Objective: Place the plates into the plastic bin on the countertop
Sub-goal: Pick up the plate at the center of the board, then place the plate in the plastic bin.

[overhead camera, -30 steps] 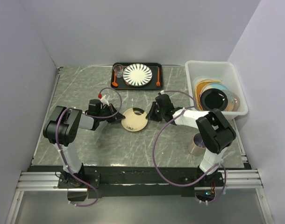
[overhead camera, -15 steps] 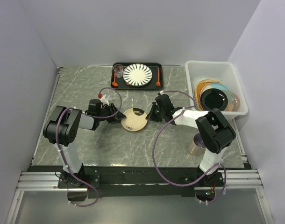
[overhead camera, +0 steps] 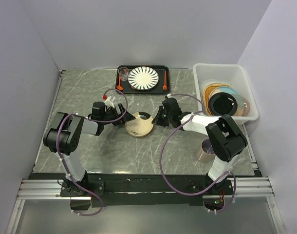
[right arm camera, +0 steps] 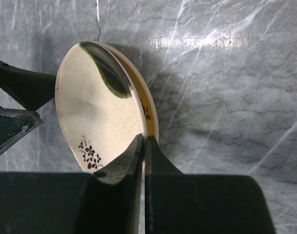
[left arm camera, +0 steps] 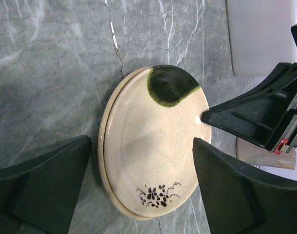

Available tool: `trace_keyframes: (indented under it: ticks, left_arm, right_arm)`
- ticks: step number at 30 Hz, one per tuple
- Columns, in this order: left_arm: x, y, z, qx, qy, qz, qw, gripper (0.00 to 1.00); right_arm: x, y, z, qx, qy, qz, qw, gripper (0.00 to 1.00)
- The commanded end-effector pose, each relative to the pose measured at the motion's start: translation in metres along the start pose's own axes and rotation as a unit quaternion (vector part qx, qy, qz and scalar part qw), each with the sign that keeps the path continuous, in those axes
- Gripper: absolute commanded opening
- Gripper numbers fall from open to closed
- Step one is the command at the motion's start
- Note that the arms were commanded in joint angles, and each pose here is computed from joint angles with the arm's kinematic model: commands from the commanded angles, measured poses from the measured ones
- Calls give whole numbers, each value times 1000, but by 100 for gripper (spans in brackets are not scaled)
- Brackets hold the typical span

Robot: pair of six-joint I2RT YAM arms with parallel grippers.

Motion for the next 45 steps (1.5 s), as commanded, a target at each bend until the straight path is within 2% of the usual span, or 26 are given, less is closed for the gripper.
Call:
trace_keyframes:
  ticks: [1, 10, 23, 34, 45]
  left_arm:
    - [19, -7, 16, 15, -11, -69, 997, 95]
    - [14, -14, 11, -1, -4, -81, 997, 99]
    - [-7, -33, -1, -46, 13, -71, 996, 99]
    - [-31, -54, -14, -101, 37, -48, 993, 99]
    - [-33, -50, -13, -92, 30, -26, 995, 99]
  right_arm:
    - [19, -15, -10, -28, -2, -37, 999, 0]
    - [27, -26, -14, -38, -2, -59, 998, 0]
    - [32, -48, -29, -66, 0, -66, 996, 0]
    - [-8, -84, -71, -123, 29, -35, 991, 0]
    - [-47, -145, -111, -212, 49, 0, 976, 0]
Point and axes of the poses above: each gripper's point midway between its finger pads, its own y axis out along the fingers, its own x axis along the line the jaws close on, z = x × y, the point moved 7 cm from there along -y, back along the fingers, and after that the axes turned 6 degrees about y, right-handed, at the moved point
